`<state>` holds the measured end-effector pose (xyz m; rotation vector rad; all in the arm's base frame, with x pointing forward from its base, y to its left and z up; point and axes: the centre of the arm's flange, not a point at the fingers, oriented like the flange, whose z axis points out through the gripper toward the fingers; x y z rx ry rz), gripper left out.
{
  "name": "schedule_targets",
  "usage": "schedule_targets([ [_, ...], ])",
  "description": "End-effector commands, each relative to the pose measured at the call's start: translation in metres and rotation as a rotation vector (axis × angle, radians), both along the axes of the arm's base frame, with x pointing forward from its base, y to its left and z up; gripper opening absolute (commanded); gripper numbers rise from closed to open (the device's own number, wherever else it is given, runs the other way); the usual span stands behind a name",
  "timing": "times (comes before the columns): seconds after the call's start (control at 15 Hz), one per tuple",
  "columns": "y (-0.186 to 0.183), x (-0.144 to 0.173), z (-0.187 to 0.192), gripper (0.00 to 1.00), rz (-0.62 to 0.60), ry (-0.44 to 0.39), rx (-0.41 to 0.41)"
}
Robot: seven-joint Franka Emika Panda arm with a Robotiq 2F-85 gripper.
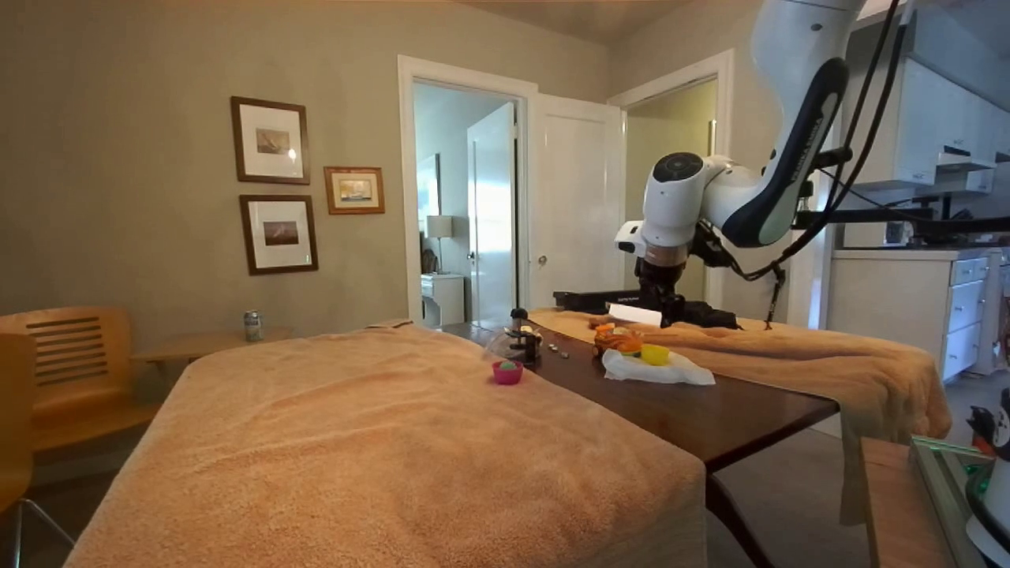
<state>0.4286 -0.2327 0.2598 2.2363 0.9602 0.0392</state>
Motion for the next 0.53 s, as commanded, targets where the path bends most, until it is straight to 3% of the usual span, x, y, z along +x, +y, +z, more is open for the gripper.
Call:
schedule_targets([
  [0.0, -0.002, 0.014, 0.005, 1.00, -0.107, -0.099, 0.130],
  [0.47, -0.029, 0.010, 0.026, 1.00, -0.206, -0.314, 0.406],
])
